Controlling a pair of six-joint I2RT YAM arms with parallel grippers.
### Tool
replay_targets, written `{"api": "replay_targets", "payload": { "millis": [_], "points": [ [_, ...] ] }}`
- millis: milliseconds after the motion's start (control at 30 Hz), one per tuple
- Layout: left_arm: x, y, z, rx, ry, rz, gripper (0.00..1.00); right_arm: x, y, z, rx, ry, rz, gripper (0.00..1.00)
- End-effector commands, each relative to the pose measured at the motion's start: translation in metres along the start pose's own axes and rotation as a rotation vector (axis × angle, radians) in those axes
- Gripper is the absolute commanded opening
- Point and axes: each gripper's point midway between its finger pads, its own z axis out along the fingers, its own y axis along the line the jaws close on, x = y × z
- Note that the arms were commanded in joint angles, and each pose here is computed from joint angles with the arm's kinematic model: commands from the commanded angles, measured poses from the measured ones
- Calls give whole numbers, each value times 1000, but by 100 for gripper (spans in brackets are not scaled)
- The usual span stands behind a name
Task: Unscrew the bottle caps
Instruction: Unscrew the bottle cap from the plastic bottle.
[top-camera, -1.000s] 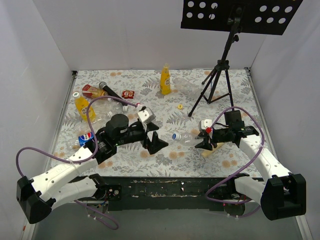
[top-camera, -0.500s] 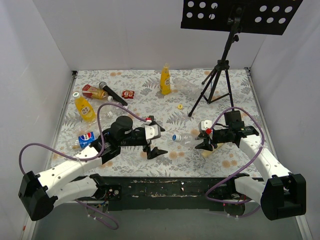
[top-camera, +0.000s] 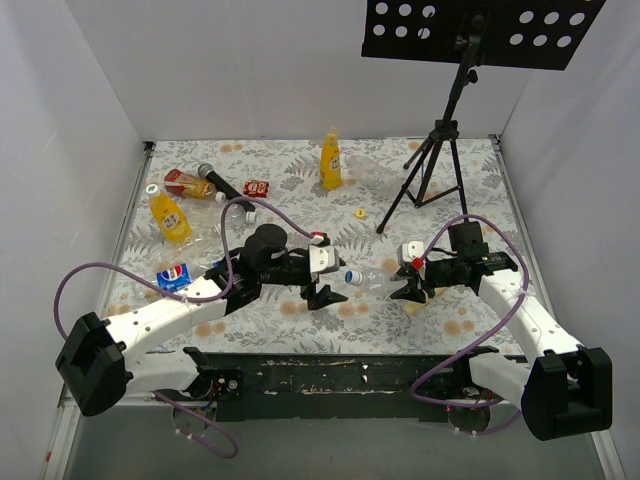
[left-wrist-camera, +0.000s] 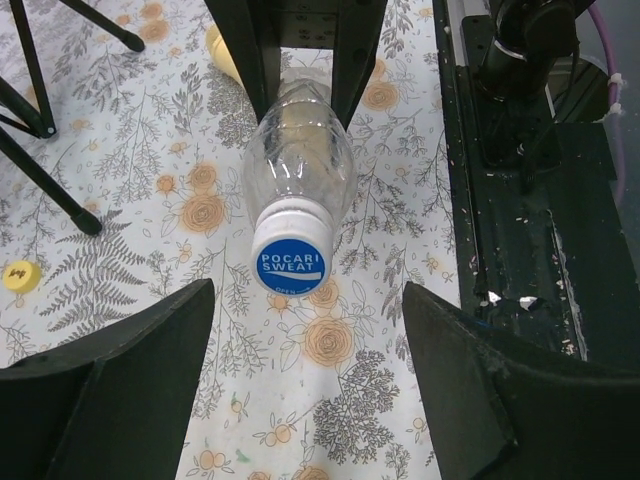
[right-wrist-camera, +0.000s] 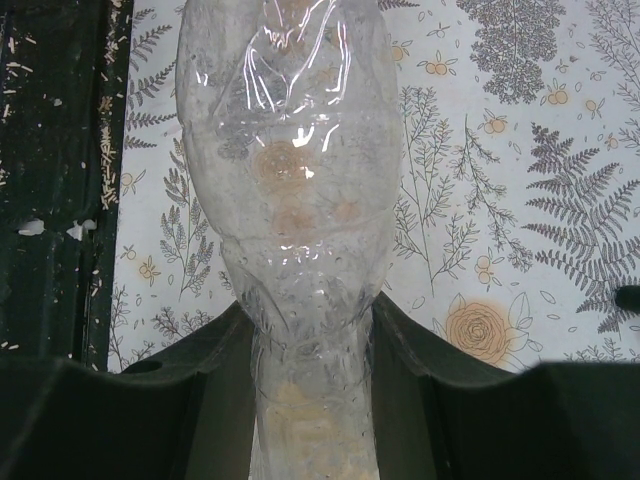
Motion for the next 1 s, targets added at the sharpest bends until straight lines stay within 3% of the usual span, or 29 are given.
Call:
{"api": "replay_targets", "payload": {
  "millis": [0, 467, 533, 633, 767, 867, 967],
  "points": [
    [-24, 9, 10, -5, -45, 27, 72, -7, 2, 0, -15, -33, -5, 11],
    [-27, 9, 21, -17, -55, -22, 45, -6, 2, 0, -16, -34, -2, 11],
    [-27, 9, 22, -17, -52, -42, 33, -6, 2, 0, -18, -33, 0, 11],
    [-26, 10, 23, -23, -26, -116, 0, -6, 2, 0, -16, -30, -1, 11],
    [-28, 14, 23, -83, 0, -344, 0, -4, 2, 0, -14, -25, -3, 11],
    [-32, 14, 18, -176, 15, -684, 0, -3, 1, 0, -10, -20, -5, 11],
    [-35, 15, 15, -292, -43, -1139, 0, -3, 1, 0, -10, -18, -2, 11]
  ]
}}
